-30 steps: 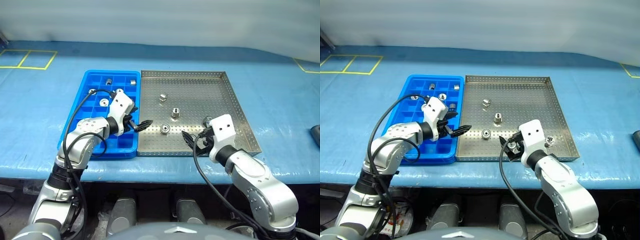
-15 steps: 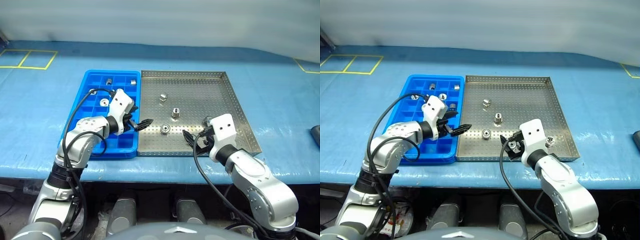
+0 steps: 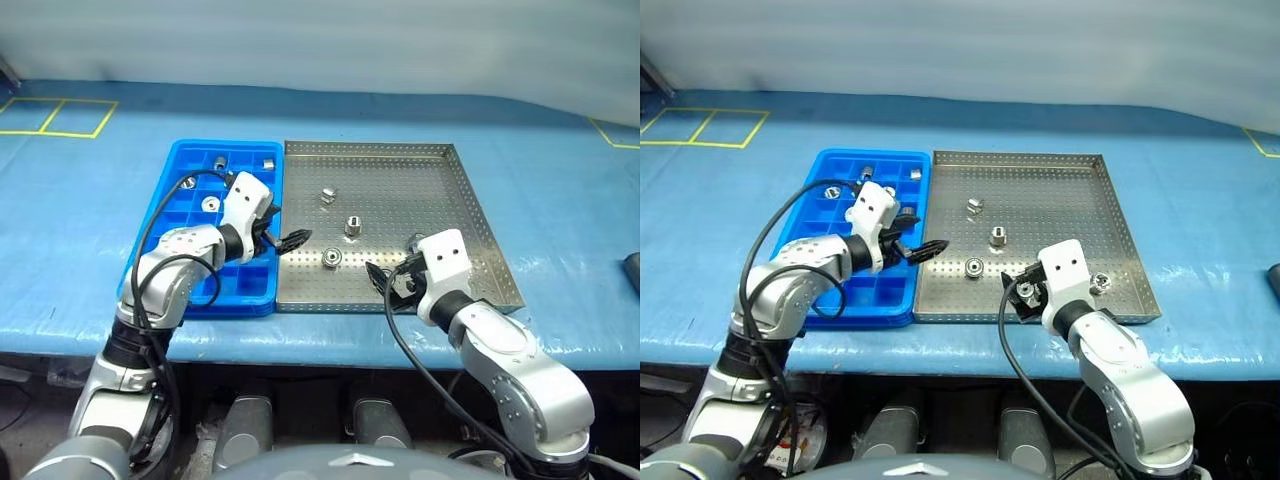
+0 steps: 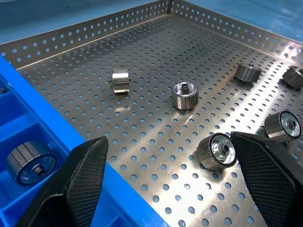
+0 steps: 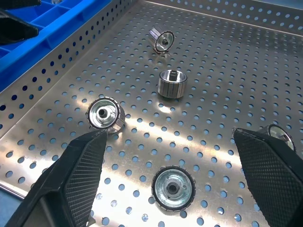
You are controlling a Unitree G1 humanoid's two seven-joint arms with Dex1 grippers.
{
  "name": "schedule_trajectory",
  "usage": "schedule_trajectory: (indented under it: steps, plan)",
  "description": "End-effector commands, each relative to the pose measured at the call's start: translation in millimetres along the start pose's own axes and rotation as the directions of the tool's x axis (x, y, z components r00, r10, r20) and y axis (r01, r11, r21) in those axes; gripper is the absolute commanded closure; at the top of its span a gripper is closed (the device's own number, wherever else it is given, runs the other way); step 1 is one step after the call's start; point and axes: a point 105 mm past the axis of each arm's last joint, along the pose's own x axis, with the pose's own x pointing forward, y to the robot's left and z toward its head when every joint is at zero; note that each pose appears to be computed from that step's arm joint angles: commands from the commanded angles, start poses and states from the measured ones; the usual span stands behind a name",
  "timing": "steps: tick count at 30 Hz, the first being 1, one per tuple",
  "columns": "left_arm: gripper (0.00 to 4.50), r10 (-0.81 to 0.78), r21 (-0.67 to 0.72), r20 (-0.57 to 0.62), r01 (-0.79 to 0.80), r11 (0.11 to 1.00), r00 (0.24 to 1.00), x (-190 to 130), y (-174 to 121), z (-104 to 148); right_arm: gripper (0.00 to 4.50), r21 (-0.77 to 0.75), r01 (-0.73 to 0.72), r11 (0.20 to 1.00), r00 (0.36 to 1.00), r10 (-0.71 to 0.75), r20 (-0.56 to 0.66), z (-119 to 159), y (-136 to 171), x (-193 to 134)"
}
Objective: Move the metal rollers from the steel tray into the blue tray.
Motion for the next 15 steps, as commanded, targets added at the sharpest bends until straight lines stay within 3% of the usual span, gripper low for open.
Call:
schedule_trajectory:
  steps: [1, 7, 15]
  plan:
    - [0.02, -0.002, -0.041, 0.083, 0.005, 0.999, 0.997, 19.1, -7.8, 38.5, 0.00, -0.003, -0.002, 1.000, 0.998, 0.002, 0.064, 13.8, 5.9, -1.4]
    - [0.02, 0.032, -0.074, 0.112, -0.023, 0.997, 0.993, 71.4, -15.1, 65.5, 0.00, 0.008, -0.011, 1.000, 0.994, 0.011, 0.104, 19.9, 14.7, 5.1]
    - [0.02, 0.189, -0.033, 0.048, -0.187, 0.982, 0.981, 129.2, -0.6, 56.1, 0.00, 0.030, -0.006, 1.000, 0.990, 0.002, 0.138, 22.6, 24.4, 9.6]
